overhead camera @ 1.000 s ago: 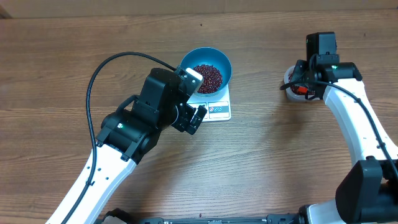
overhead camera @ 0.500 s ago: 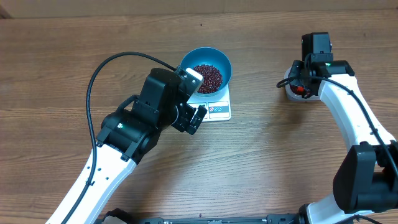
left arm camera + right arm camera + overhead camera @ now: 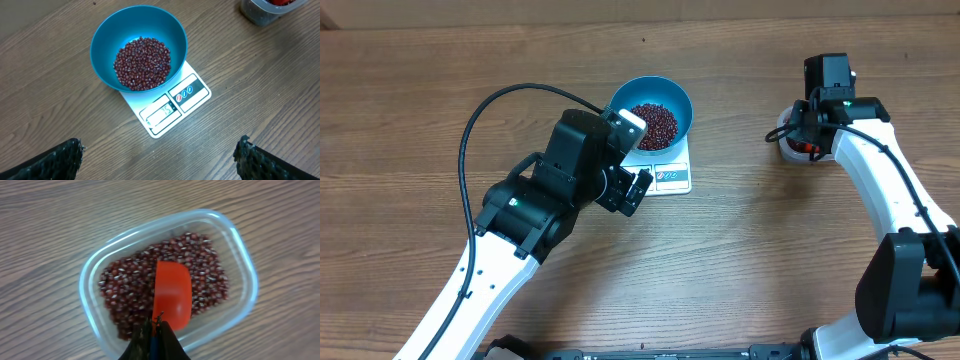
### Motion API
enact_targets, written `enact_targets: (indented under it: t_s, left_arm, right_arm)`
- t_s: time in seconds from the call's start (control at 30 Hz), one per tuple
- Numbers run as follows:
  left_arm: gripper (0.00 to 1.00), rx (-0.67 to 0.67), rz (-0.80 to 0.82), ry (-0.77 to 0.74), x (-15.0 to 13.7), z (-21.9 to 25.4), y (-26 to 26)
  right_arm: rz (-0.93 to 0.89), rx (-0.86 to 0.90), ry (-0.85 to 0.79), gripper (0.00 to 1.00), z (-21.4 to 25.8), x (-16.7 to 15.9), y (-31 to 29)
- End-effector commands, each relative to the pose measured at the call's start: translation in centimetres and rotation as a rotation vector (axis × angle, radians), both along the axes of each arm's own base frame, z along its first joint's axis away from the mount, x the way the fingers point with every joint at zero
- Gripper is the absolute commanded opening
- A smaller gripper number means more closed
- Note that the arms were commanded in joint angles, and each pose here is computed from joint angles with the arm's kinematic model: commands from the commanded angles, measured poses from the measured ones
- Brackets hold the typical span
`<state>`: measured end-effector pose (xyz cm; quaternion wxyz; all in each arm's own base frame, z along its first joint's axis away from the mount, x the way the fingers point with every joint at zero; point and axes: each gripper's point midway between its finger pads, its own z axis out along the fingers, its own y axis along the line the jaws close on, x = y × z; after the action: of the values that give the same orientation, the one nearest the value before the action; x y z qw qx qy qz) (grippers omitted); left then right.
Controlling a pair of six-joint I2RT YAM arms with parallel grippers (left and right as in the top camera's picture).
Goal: Scoop item into bowl and weigh 150g on scale
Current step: 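Lower the scoop into the tub and push it into the beans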
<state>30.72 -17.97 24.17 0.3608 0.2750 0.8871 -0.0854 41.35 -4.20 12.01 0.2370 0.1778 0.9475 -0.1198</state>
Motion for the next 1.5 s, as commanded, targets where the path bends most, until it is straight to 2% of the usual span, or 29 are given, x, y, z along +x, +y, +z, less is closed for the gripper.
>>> enact_targets:
  t_s: [0.0,0.33,0.5,0.63,0.77,1.03,1.47]
  left_arm:
    - [1.0,-0.009,0.01,0.018,0.0,-0.4,0.0]
    - [0.99,-0.009,0.01,0.018,0.0,-0.4,0.0]
    - [0.99,-0.009,0.01,0.018,0.0,-0.4,0.0]
    - [1.0,-0.009,0.01,0.018,0.0,-0.4,0.0]
    - [1.0,-0.009,0.01,0.018,0.0,-0.4,0.0]
    - [1.0,-0.009,0.01,0.018,0.0,-0.4,0.0]
    - [1.0,-0.009,0.01,0.018,0.0,-0.4,0.0]
  right_arm:
    - [-0.011,-0.11,-0.001,0.04,1.0,0.0,-1.7]
    - [0.01,-0.17,0.034,0.04,1.2,-0.5,-3.0]
    - [0.087,-0.111,0.076,0.04,0.4,-0.7,-2.9]
    - [0.073,-0.066,0.068,0.04,0.3,-0.8,-3.6]
    - [0.174,-0.035,0.067,0.04,0.7,-0.7,-2.8]
    - [0.289,-0.089,0.075,0.04,1.6,-0.5,-2.7]
    - [0.216,-0.102,0.04,0.04,2.1,-0.3,-6.3]
